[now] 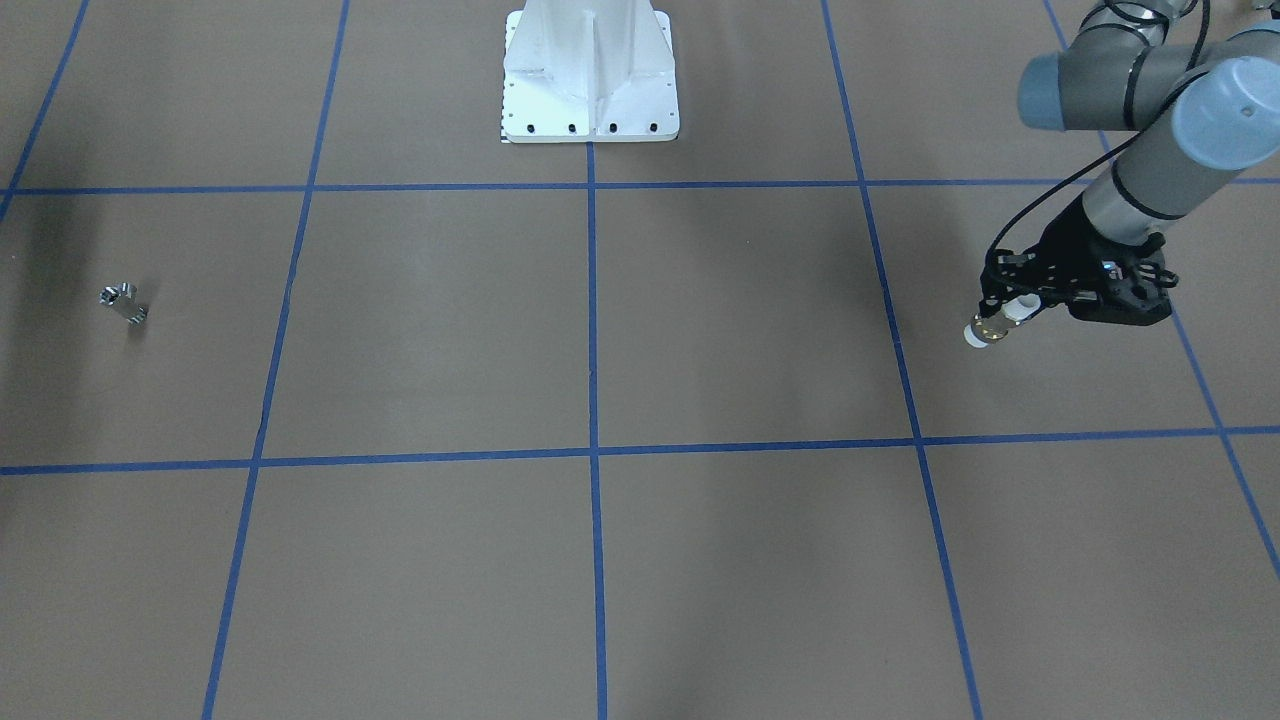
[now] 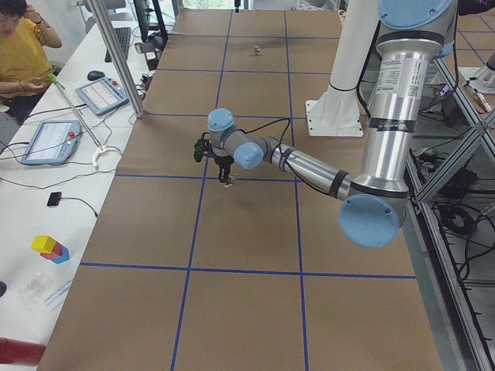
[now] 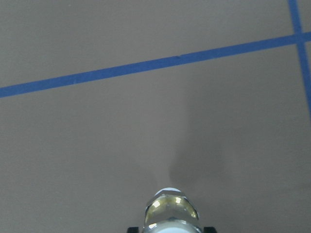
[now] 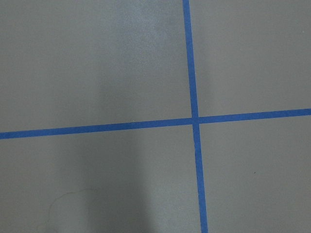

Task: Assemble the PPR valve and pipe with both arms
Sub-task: 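Lift the valve with the left gripper and carry it to table center, then set the valve upright at table center and open the left gripper, then withdraw the left gripper while the right gripper descends to the metal fitting, then grasp the small metal fitting with the right gripper and lift it, then carry the fitting with the right gripper over the valve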

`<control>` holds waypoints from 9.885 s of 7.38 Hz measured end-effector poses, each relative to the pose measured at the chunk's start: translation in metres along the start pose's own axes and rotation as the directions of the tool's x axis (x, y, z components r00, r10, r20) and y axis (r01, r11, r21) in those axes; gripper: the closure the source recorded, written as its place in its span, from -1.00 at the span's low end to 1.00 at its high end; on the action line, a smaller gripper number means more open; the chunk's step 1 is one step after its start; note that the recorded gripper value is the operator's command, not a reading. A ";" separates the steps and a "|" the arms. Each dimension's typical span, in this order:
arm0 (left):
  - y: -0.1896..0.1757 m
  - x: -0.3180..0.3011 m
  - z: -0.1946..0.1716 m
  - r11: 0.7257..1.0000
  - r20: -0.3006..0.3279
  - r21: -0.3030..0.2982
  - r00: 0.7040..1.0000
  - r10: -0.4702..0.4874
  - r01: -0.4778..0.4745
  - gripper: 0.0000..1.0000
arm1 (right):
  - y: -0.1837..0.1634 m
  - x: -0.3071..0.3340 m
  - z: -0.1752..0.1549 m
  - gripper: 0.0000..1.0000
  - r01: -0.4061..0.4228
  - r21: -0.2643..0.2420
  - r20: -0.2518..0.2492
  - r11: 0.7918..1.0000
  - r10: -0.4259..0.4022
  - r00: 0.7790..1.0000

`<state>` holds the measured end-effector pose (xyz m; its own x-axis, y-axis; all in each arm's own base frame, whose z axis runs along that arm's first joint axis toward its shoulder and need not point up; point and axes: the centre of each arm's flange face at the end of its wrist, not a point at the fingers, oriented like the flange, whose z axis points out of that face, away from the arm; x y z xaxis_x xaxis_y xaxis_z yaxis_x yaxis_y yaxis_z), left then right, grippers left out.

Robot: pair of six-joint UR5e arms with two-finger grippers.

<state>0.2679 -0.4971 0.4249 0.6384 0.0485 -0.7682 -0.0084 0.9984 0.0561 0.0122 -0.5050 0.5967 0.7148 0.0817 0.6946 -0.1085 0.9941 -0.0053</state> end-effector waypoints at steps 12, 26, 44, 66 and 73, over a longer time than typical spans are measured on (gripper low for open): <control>-0.003 0.436 0.078 0.954 0.032 -0.005 0.954 -0.299 0.300 1.00 | 0.000 -0.001 -0.001 -1.00 0.001 0.001 0.000 1.000 -0.001 1.000; -0.002 0.438 0.053 0.978 -0.028 0.017 0.978 -0.207 0.208 -1.00 | -0.001 -0.001 -0.001 -1.00 0.002 0.002 -0.001 1.000 -0.002 1.000; 0.070 0.232 0.010 0.995 0.028 0.025 0.995 0.091 -0.092 -1.00 | 0.140 -0.167 0.121 -0.78 0.063 0.056 -0.008 0.996 -0.063 0.998; 0.070 0.172 -0.014 0.988 0.082 0.032 0.986 0.146 -0.149 -1.00 | 0.042 -0.475 -0.062 1.00 -0.159 -0.077 0.145 0.984 0.169 0.975; 0.065 0.136 -0.018 0.978 0.131 0.014 0.970 0.205 -0.208 -1.00 | 0.075 -0.702 -0.026 1.00 -0.337 -0.059 0.002 0.940 0.338 0.941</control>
<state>0.3406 -0.4248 0.3126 0.7182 0.2475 -0.6504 -0.1301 0.9659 0.2239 -0.4794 -0.4860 0.0900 0.6345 0.4124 0.6537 -0.3023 0.9108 -0.2812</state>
